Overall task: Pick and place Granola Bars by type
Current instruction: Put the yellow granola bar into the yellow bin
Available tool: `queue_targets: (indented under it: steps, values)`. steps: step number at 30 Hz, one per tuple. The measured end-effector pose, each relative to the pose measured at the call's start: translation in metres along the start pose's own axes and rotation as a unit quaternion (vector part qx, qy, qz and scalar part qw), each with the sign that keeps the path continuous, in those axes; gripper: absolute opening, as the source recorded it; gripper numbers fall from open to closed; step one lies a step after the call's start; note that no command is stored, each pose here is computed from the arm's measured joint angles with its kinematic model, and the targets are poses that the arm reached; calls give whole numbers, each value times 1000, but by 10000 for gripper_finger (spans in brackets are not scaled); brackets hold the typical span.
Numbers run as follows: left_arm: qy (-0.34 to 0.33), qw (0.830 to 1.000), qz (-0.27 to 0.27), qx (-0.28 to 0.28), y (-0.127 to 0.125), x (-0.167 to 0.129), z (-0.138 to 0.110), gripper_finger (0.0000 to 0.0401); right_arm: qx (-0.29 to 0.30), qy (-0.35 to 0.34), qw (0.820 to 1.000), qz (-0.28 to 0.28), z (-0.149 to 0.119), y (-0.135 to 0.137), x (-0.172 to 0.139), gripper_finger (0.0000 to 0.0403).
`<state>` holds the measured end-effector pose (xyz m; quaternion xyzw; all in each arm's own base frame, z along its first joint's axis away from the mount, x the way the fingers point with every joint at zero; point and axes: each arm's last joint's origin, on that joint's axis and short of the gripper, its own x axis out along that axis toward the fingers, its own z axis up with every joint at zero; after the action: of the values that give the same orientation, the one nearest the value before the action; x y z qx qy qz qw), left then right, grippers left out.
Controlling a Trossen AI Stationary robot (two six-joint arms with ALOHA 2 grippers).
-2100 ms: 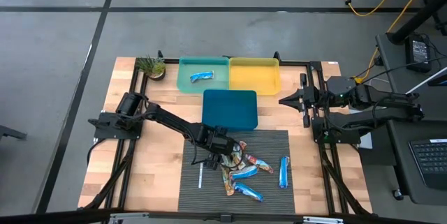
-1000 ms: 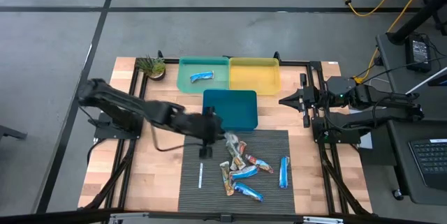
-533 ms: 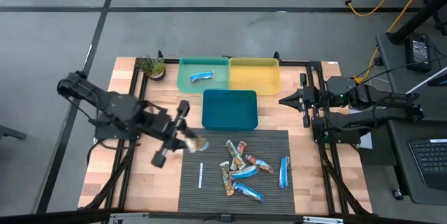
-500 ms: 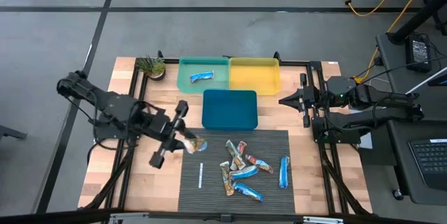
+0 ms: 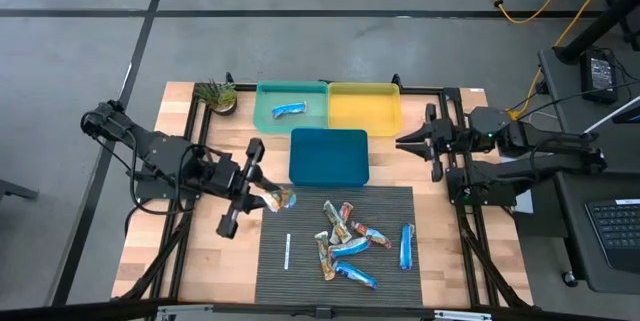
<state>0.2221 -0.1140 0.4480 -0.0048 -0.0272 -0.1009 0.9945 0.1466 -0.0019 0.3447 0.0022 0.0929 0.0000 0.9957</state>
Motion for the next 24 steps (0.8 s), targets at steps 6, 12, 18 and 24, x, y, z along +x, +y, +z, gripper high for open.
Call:
queue_targets:
  steps: [6,12,18,24]
  values:
    - [21,999,40,1,2,0,-4,56,34,-15,998,45,4,2,20,180]
    - [52,993,101,-16,15,4,-12,56,46,-21,995,87,20,4,46,262]
    - [67,989,129,-13,27,15,-20,56,15,-31,993,109,58,5,70,288]
    - [85,984,156,-7,39,27,-29,56,-14,-49,992,117,90,6,87,287]
